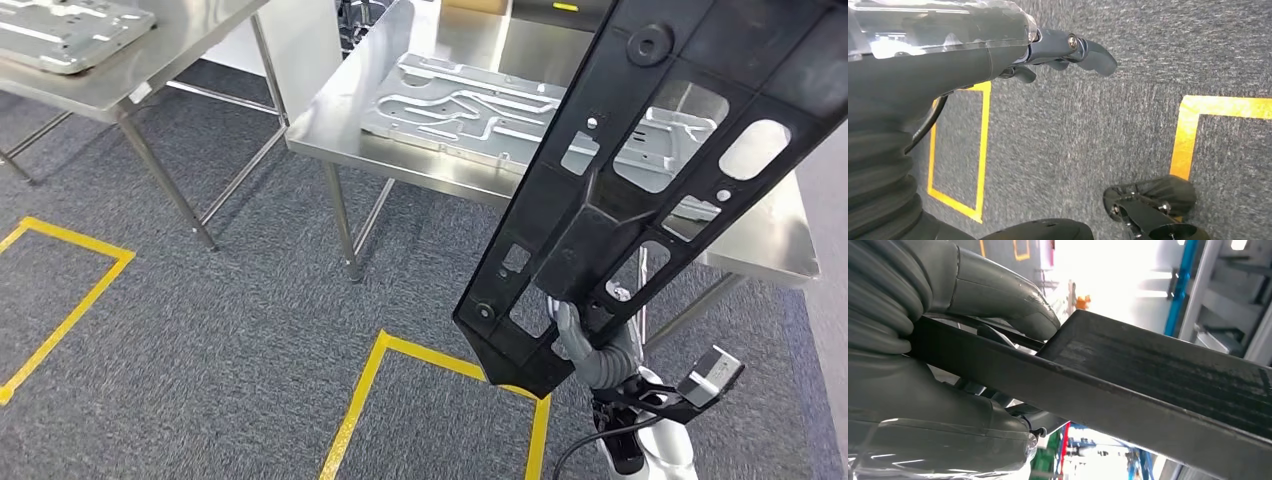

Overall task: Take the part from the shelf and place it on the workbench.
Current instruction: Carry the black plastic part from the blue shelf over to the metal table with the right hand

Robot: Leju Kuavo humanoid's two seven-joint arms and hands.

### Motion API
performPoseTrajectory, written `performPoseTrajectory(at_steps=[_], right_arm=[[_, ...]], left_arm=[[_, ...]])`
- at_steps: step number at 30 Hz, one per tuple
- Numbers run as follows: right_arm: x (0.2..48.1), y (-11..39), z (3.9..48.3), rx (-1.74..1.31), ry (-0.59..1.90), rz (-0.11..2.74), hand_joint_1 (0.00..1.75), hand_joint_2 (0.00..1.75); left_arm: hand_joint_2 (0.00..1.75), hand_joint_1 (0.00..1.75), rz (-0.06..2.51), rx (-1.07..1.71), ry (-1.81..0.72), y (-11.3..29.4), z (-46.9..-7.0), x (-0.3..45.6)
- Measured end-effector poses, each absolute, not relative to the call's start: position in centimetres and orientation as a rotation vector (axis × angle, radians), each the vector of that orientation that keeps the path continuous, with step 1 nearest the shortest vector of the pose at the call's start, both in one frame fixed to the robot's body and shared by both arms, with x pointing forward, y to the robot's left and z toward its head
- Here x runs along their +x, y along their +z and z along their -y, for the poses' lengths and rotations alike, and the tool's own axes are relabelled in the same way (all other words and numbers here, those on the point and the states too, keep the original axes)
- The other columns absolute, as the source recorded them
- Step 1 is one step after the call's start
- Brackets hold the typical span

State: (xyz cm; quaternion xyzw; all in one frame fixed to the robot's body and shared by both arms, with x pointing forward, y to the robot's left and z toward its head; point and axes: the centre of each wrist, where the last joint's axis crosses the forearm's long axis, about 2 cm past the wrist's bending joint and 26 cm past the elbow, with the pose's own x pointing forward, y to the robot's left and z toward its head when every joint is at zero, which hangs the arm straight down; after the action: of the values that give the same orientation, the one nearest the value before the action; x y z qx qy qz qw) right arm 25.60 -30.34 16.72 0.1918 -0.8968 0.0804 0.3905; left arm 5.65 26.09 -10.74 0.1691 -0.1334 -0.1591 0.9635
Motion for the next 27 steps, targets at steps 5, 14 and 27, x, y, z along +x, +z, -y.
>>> performPoseTrajectory(at_steps=[5,14,27], right_arm=[[25.62,16.75,30.28,0.489,0.204,2.28,1.75,1.75],[25.72,16.62,30.17,0.495,0.203,2.274,1.75,1.75],[25.71,16.24,30.14,0.511,0.202,2.262,1.75,1.75]], left_arm=[[1.75,0.0,0.27,0.349,-0.319,-10.7,-26.17,5.93],[1.75,0.0,0.269,0.334,-0.319,-10.77,-26.23,5.58],[1.75,0.0,0.268,0.336,-0.32,-10.78,-26.15,5.44]])
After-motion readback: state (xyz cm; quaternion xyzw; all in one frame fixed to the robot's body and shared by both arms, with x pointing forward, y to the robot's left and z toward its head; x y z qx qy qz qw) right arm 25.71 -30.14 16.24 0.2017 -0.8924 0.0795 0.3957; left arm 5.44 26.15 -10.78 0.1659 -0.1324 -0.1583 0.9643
